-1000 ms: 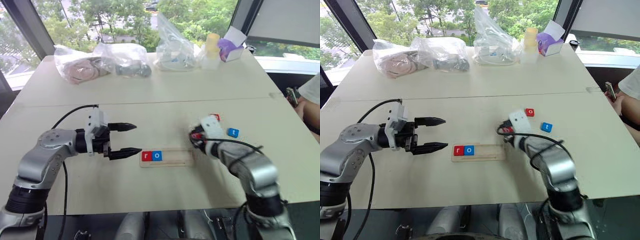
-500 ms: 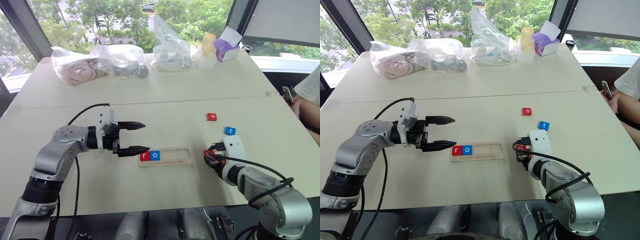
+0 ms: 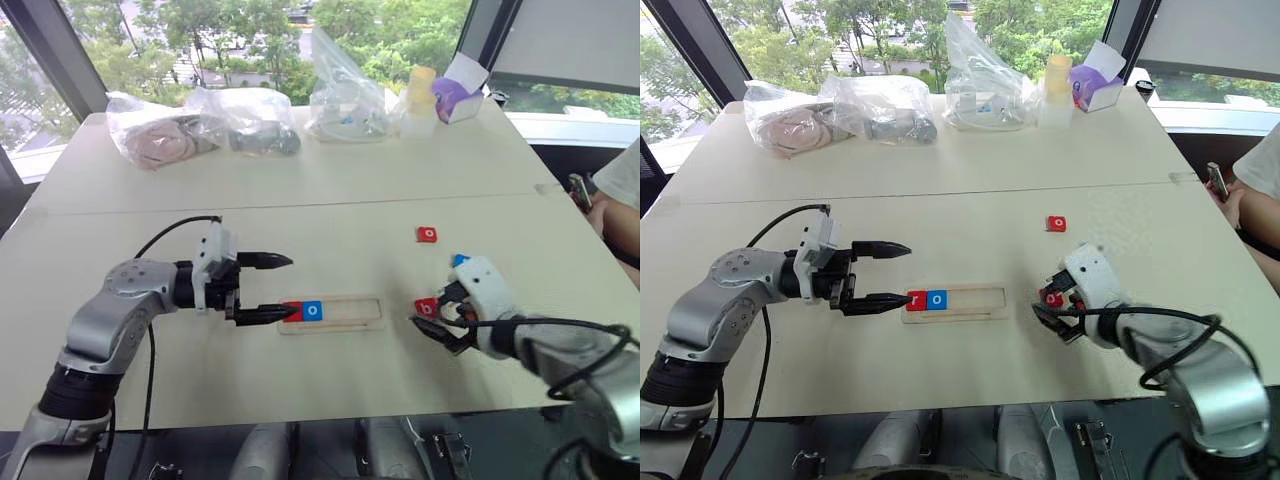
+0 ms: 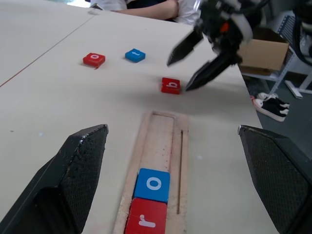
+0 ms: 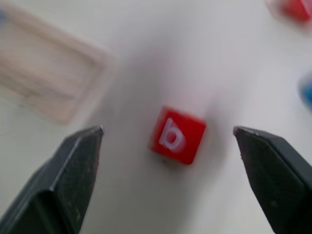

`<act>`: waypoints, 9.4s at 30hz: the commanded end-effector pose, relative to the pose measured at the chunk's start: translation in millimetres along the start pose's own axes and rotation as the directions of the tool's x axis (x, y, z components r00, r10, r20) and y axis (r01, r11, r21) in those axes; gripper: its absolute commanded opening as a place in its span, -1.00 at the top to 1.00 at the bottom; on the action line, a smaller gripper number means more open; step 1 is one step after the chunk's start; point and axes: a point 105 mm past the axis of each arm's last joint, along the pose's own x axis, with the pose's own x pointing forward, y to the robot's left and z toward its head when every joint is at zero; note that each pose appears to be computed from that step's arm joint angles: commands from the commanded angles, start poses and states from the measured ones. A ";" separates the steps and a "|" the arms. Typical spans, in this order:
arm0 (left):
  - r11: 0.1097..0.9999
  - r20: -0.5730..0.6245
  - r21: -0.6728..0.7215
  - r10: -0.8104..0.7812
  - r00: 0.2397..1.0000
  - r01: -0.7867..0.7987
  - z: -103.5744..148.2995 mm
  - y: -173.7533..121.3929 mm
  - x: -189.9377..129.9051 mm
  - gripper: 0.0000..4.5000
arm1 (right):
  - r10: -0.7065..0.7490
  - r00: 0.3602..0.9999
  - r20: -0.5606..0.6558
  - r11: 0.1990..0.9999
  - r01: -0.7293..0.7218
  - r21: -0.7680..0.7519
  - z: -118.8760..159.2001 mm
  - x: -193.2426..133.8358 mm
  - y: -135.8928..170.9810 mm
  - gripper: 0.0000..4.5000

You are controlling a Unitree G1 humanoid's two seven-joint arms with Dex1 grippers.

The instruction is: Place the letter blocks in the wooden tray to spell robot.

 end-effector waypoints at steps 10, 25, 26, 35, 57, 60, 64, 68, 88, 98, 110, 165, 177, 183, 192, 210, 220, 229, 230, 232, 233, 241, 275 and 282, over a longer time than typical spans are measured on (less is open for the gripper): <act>0.999 -0.004 0.024 0.048 0.999 -0.048 -2.2 -11.1 -11.4 -1.00 | 0.318 0.947 -0.041 0.853 -0.305 -0.424 -23.9 12.8 -52.3 -0.97; 0.995 -0.028 0.025 0.100 0.995 -0.099 0.5 -13.7 -24.0 -1.00 | 0.424 0.905 -0.040 0.831 -0.406 -0.380 -32.4 36.1 -53.9 -0.45; 0.995 -0.029 0.025 0.100 0.995 -0.099 1.2 -13.6 -23.4 -1.00 | 0.426 0.904 -0.036 0.830 -0.407 -0.381 -32.3 36.8 -52.7 -0.21; 0.995 -0.039 0.025 0.094 0.995 -0.093 5.5 -13.2 -19.5 -1.00 | 0.427 0.904 0.020 0.801 -0.368 -0.472 -2.1 36.7 -41.7 0.51; 0.996 -0.085 0.043 0.081 0.993 -0.078 -6.5 -27.7 -22.9 -1.00 | 0.591 0.807 0.015 0.694 -0.499 -0.519 46.8 90.5 45.6 0.51; 0.996 -0.095 0.055 0.068 0.993 -0.063 -8.5 -29.5 -21.9 -1.00 | 0.592 0.806 0.018 0.695 -0.499 -0.517 47.8 93.3 47.6 0.51; 0.996 -0.099 0.063 0.062 0.993 -0.056 -9.5 -29.8 -20.3 -1.00 | 0.592 0.805 0.017 0.695 -0.500 -0.516 47.6 95.6 49.6 0.51; 0.996 -0.101 0.066 0.060 0.993 -0.053 -10.3 -29.7 -19.9 -1.00 | 0.593 0.805 0.011 0.695 -0.504 -0.513 45.2 96.3 50.3 0.51; 0.995 -0.092 0.076 0.070 0.993 -0.063 -9.8 -27.3 -17.1 -1.00 | 0.572 0.820 0.002 0.707 -0.492 -0.509 40.6 104.1 46.2 -0.99; 0.995 -0.082 0.067 0.078 0.994 -0.073 -10.3 -29.0 -15.8 -1.00 | 0.238 0.915 0.326 0.951 -0.151 -0.271 94.5 63.5 -22.3 -0.99; 0.996 -0.041 0.069 0.051 0.998 -0.048 -8.9 -23.5 -1.0 -1.00 | -0.471 0.868 0.159 0.866 0.420 0.270 58.2 79.1 -125.7 -0.99; 0.998 -0.027 0.064 0.011 1.000 -0.009 -17.3 -22.1 9.6 -1.00 | -0.341 0.936 -0.085 0.777 0.331 0.535 -32.7 19.5 -4.1 0.48; 0.996 -0.031 0.083 -0.042 0.999 0.044 -12.1 -30.4 9.1 -1.00 | -0.292 0.952 -0.090 0.816 0.297 0.496 -26.3 29.5 -4.6 -0.14; 0.996 -0.036 0.079 -0.047 0.998 0.050 -13.5 -31.5 8.9 -1.00 | -0.133 0.990 -0.039 0.959 0.139 0.247 -5.4 10.3 -13.7 -0.96; 0.995 -0.029 0.089 -0.050 0.998 0.052 -11.0 -26.4 12.2 -1.00 | 0.241 0.970 0.010 0.953 -0.235 -0.194 -12.1 -6.4 -48.4 -0.96; 0.997 -0.043 0.068 -0.019 0.999 0.022 -11.7 -34.9 4.6 -1.00 | 0.383 0.923 -0.045 0.848 -0.371 -0.378 -36.4 26.3 -62.2 -0.96; 0.997 -0.050 0.073 -0.011 0.999 0.015 -11.1 -34.0 3.4 -1.00 | 0.399 0.917 -0.020 0.846 -0.376 -0.379 -35.5 33.2 -55.4 0.10; 0.998 -0.062 0.068 -0.015 0.998 0.019 -11.7 -35.0 -0.7 -1.00 | 0.494 0.869 0.030 0.751 -0.409 -0.519 16.9 39.7 -13.8 0.51; 0.997 -0.064 0.068 -0.015 0.998 0.019 -11.8 -34.8 -1.1 -1.00 | 0.509 0.861 0.019 0.737 -0.424 -0.526 20.4 41.2 -7.1 0.51; 0.997 -0.066 0.069 -0.014 0.998 0.018 -11.9 -34.3 -1.3 -1.00 | 0.521 0.853 -0.002 0.721 -0.442 -0.534 23.2 44.1 0.8 0.51; 0.997 -0.066 0.071 -0.012 0.998 0.017 -11.6 -33.7 -1.2 -1.00 | 0.539 0.842 -0.009 0.707 -0.458 -0.539 26.3 48.5 8.8 0.51; 0.997 -0.063 0.074 0.005 0.998 0.000 -10.9 -33.5 -1.0 -1.00 | 0.548 0.834 -0.067 0.662 -0.481 -0.574 26.7 70.0 24.4 0.51; 0.997 -0.053 0.069 0.036 0.998 -0.032 -11.2 -35.4 0.7 -1.00 | 0.501 0.865 0.038 0.725 -0.395 -0.565 52.4 75.6 9.8 -0.98; 0.997 -0.048 0.068 0.033 0.998 -0.030 -11.8 -35.4 2.8 -1.00 | 0.365 0.920 0.140 0.833 -0.256 -0.490 64.3 50.3 -27.8 -0.98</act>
